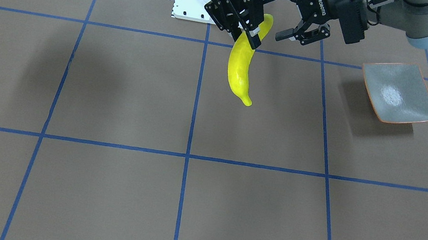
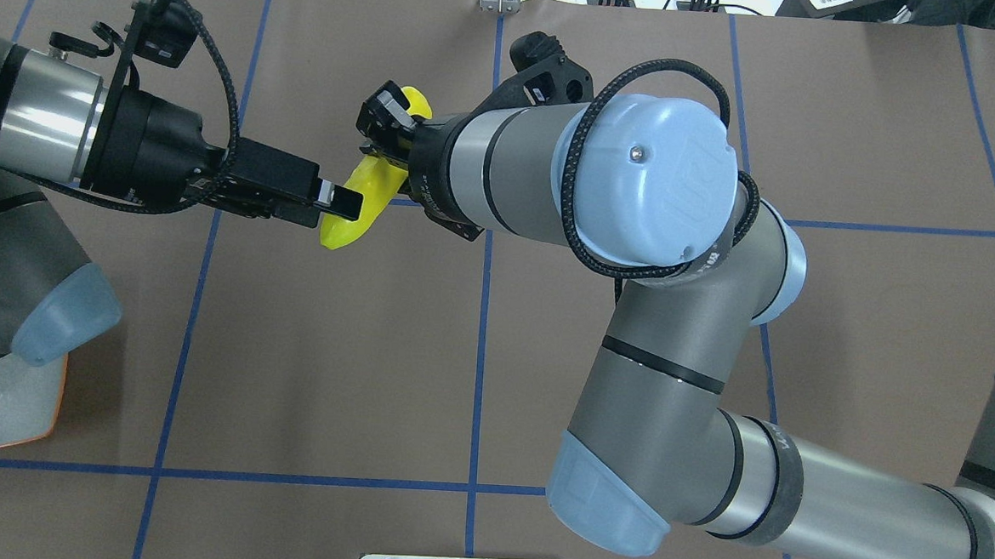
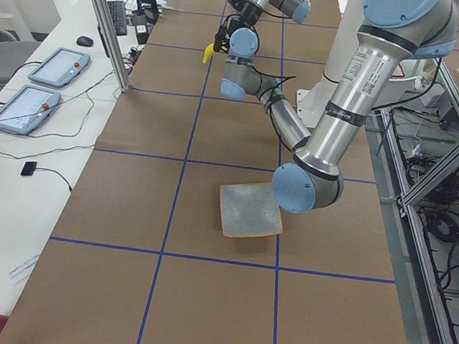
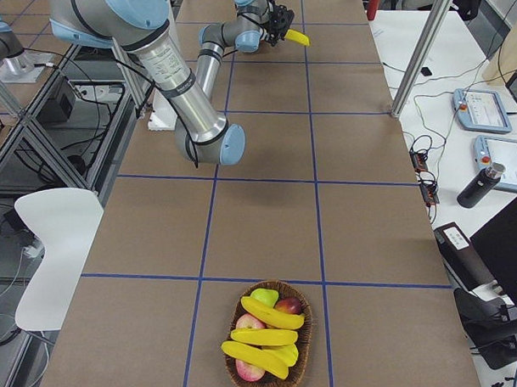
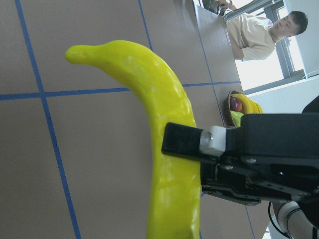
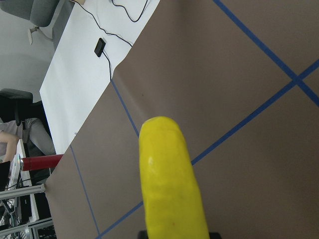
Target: Transfer all bananas from basket to plate
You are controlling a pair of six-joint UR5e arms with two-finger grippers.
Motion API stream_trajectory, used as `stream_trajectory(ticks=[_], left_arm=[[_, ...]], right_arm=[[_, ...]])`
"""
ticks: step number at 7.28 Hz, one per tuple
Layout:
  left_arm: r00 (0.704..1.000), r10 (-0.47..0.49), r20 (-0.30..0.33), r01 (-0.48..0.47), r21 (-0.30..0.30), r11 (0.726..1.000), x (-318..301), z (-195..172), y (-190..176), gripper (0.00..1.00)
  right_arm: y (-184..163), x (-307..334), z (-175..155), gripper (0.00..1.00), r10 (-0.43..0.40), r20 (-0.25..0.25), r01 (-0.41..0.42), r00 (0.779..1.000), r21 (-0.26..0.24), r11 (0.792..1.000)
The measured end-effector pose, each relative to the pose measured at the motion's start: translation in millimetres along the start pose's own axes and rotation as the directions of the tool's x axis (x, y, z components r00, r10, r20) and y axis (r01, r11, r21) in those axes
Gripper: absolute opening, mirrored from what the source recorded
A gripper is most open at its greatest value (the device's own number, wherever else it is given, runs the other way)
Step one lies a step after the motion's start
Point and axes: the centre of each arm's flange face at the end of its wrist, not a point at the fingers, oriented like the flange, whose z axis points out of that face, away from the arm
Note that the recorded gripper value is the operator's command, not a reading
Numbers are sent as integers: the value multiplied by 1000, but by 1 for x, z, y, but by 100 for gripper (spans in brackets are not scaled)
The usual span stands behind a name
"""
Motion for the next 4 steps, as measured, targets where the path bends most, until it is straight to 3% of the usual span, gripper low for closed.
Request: stream_trajectory(ticks=[2, 3, 4], left_arm=[[1000, -1, 1, 1, -4, 1000, 0, 2, 0, 17], [1000, -1, 0, 1, -5, 1000, -1, 3, 1, 0], [1000, 2, 0, -2, -5, 1000, 0, 3, 1, 0]], right_arm=[[5, -5, -2, 0, -1, 9, 1, 1000, -9, 1000], [5, -5, -2, 0, -3, 10, 3, 1000, -10, 1000], [6, -5, -3, 21, -7, 11, 7, 1000, -10, 1000]])
